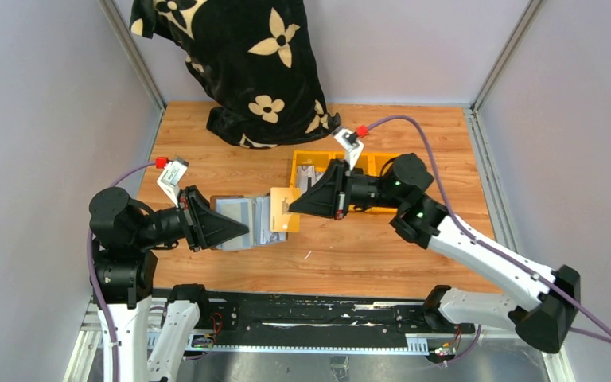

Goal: Take the credit cards out of the card holder
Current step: Remove the credit card from the card holder, then place the credit card in the storage box.

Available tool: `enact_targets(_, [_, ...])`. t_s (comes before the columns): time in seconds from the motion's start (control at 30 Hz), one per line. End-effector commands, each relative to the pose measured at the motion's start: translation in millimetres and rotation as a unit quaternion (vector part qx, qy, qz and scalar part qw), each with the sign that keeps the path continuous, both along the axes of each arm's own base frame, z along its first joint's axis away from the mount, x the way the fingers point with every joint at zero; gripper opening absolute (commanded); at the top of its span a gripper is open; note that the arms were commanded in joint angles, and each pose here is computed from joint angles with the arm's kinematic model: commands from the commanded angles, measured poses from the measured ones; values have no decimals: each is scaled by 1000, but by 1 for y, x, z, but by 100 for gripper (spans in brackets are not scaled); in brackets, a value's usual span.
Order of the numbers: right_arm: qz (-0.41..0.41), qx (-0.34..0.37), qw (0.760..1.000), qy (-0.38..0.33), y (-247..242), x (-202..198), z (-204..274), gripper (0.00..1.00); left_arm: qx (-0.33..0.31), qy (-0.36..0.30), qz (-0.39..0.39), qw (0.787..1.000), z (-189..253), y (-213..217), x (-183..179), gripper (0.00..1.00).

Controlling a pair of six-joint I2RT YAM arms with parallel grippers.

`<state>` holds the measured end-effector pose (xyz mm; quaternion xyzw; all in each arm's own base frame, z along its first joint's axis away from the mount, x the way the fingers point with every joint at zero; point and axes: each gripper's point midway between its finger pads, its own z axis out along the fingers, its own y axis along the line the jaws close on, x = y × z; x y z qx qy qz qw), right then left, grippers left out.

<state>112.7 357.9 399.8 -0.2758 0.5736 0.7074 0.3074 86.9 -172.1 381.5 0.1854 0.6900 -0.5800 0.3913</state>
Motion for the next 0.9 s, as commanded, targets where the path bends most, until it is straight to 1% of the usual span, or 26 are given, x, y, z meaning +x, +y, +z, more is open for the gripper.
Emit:
enact_targets(0.0, [-73,-49,996,-18,-40,23,-15,0,-2,-23,-15,1000,14,-1,-10,5])
enact_targets(0.07, [-135,-93,986,-7,-65,43,-30,0,-2,-24,-17,1000,14,-1,-11,5])
enact_targets(0.1, [-173,-121,977,1,-79,56,-40,0,-1,-25,-16,1000,14,-1,-10,5])
enact_targets(0.13, [-214,-151,965,8,-94,69,-51,0,-1,-26,-17,1000,14,-1,-10,5])
enact_targets(0.23, [-324,-236,915,41,-141,108,-85,0,0,-30,-20,999,15,-1,-10,4])
enact_targets(0.27, [-358,-266,893,55,-157,119,-97,0,1,-32,-20,999,16,-1,-10,4])
enact_targets(0.3, [-404,-304,860,65,-179,134,-112,0,1,-34,-22,999,16,-2,-10,4])
enact_targets(0.33, [-431,-335,835,67,-193,142,-123,0,1,-35,-23,999,17,-2,-11,4])
enact_targets(0.47, [-503,-455,732,68,-246,168,-163,0,3,-41,-27,999,18,-2,-13,3])
enact_targets(0.5, [-510,-477,713,69,-255,173,-170,0,3,-43,-28,999,18,-2,-13,3])
enact_targets(0.6, [-525,-521,670,66,-272,190,-183,0,3,-47,-31,998,19,-2,-15,3])
enact_targets(0.63, [-531,-532,657,65,-278,195,-186,0,3,-47,-32,998,19,-2,-15,3])
enact_targets(0.67, [-531,-540,650,65,-281,200,-188,0,3,-48,-33,998,20,-2,-16,3])
enact_targets(0.87, [-519,-572,632,67,-288,234,-204,0,5,-57,-36,998,21,-2,-19,3])
